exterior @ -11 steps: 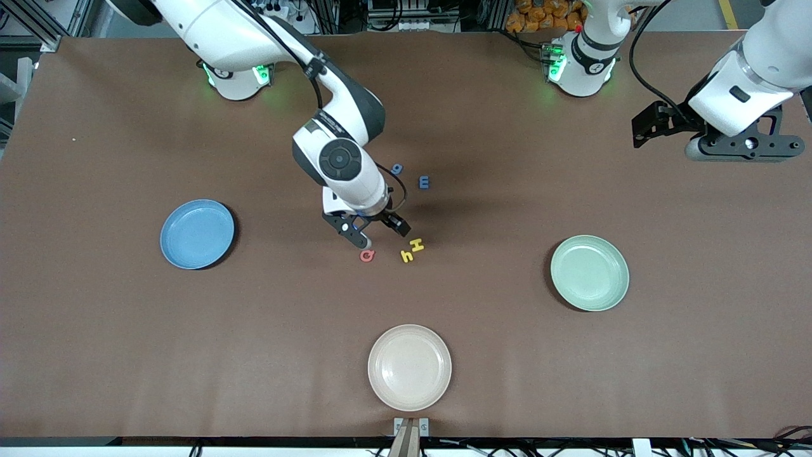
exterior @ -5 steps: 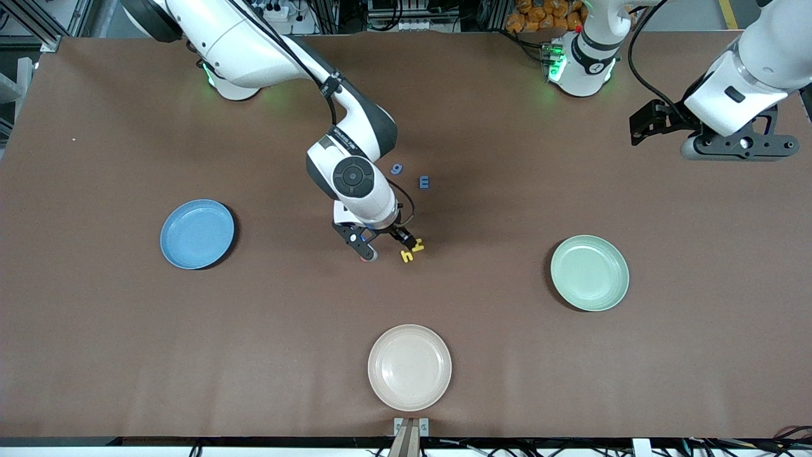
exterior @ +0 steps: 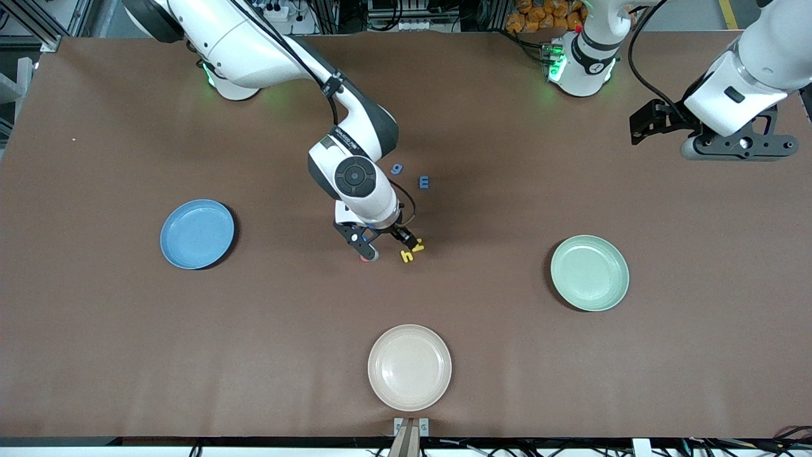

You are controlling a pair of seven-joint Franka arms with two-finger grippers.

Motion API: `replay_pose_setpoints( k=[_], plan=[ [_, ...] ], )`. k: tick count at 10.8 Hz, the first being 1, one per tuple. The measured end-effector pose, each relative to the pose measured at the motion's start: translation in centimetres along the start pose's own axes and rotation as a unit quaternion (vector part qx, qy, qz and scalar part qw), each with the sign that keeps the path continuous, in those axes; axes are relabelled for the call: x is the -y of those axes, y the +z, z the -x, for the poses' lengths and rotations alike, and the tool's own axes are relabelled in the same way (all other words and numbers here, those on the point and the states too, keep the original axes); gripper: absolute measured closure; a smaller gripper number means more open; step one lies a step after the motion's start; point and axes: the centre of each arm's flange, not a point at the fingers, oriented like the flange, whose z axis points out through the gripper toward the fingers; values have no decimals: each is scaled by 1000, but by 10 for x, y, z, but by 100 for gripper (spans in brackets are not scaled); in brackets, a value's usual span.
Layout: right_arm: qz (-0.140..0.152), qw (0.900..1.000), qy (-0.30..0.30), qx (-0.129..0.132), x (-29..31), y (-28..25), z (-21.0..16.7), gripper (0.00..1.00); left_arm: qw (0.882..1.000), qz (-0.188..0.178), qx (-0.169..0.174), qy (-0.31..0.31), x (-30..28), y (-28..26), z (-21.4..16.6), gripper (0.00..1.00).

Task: Sort uppercase to blue plate, lowercase to green plate
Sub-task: 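Lower the right gripper onto the yellow uppercase H and close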

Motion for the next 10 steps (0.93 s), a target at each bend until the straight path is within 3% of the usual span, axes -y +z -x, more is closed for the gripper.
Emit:
replay_pose_setpoints(
  k=[7,9,10],
  plan=[
    [-2,999,39,-6,25,44,0,0,1000,0,1,0,0,1,0,0],
    [-7,999,52,-5,27,56,6,7,1000,0,1,0,0,1,0,0],
    [-10,998,58,-5,27,61,15,6,1000,0,1,0,0,1,0,0]
  ],
)
